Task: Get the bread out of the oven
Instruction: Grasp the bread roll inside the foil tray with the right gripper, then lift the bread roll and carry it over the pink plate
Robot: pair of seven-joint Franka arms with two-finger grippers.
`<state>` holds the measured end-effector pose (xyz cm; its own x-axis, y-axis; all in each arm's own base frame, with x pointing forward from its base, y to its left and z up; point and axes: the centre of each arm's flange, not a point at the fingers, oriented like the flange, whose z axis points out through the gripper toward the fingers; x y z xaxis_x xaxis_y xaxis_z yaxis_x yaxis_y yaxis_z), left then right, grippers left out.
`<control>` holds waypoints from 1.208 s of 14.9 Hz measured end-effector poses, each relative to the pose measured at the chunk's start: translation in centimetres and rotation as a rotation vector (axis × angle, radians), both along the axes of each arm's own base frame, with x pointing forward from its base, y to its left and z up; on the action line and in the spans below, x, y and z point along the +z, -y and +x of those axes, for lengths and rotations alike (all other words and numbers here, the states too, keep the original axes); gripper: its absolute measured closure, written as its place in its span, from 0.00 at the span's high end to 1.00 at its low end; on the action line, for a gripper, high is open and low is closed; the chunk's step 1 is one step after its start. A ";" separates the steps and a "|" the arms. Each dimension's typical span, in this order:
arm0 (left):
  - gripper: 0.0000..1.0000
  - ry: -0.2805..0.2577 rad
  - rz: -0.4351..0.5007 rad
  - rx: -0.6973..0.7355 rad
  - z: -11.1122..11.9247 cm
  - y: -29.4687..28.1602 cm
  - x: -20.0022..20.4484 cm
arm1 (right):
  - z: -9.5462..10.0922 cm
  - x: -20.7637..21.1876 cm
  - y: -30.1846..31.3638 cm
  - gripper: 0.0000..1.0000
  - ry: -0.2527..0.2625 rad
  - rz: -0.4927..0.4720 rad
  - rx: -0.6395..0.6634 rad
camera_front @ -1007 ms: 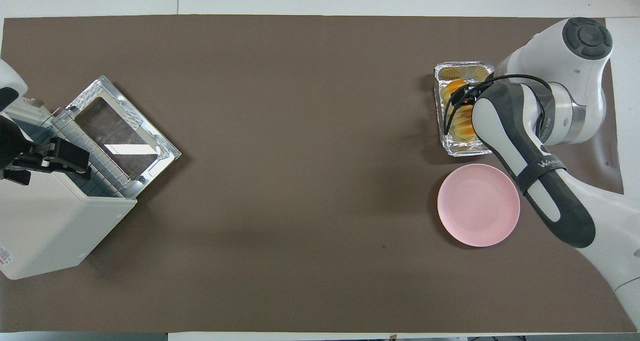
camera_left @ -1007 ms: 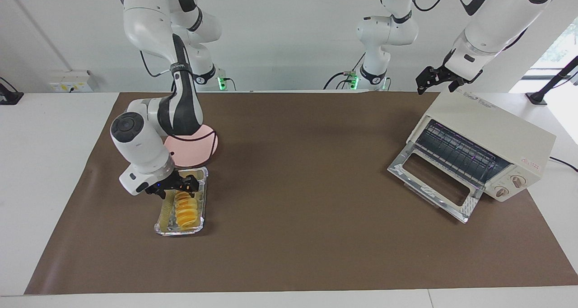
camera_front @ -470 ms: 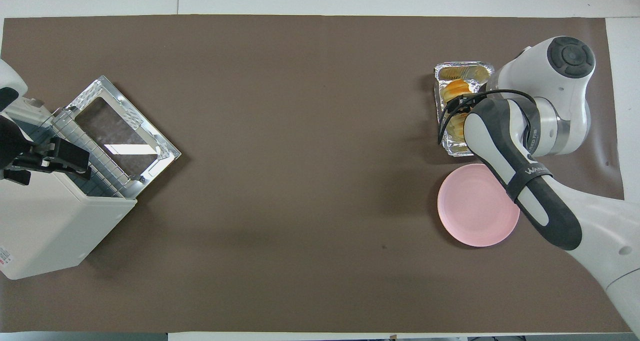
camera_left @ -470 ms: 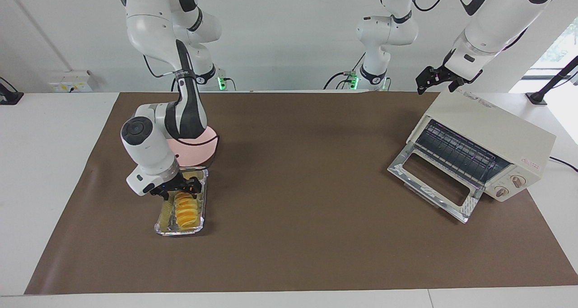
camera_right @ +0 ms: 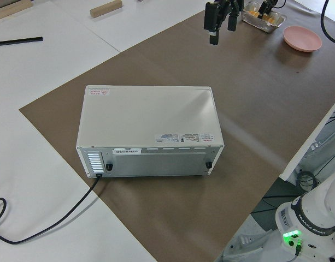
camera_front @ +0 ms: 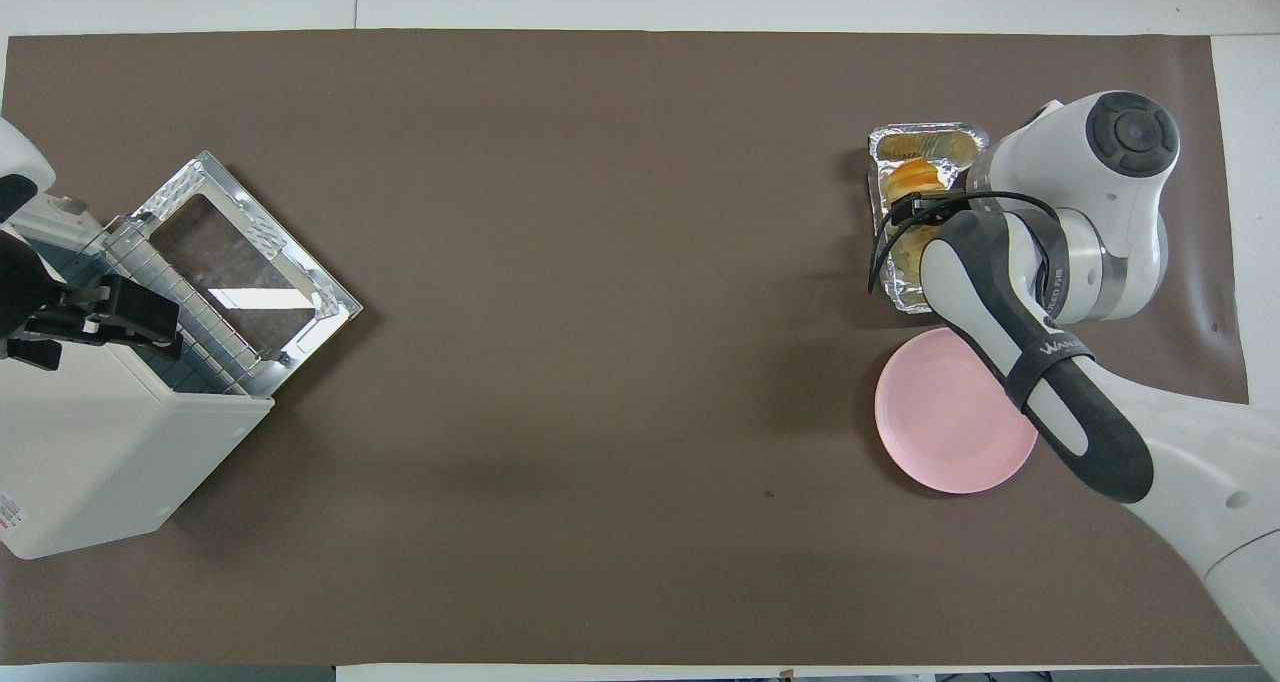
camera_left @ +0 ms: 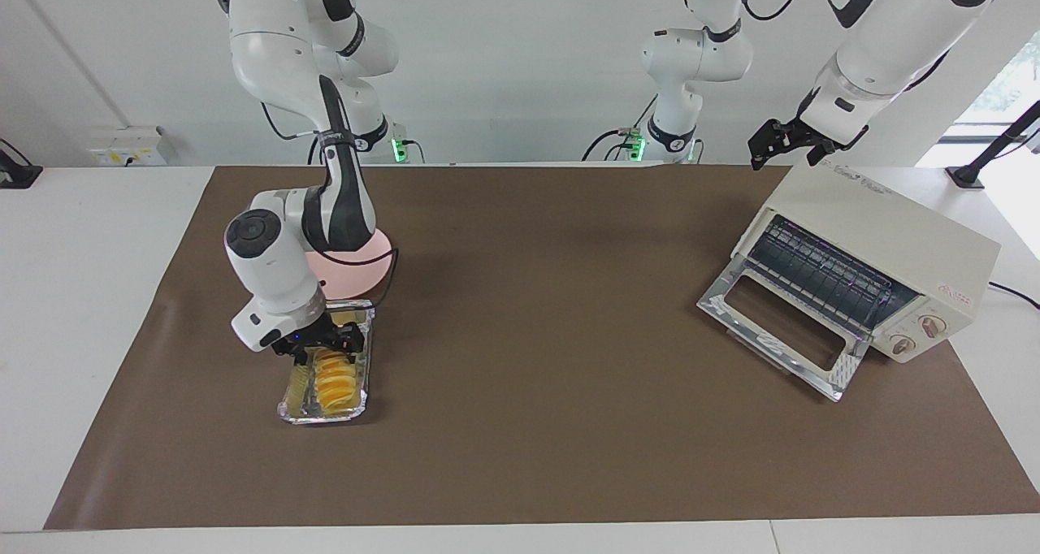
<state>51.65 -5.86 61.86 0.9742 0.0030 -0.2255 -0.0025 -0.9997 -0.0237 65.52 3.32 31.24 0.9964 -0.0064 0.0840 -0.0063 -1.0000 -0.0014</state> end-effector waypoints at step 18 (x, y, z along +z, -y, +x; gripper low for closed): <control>1.00 0.000 0.000 0.000 0.0 0.0 0.0 | -0.3 3.3 -1.3 0.09 -0.064 -0.003 -0.072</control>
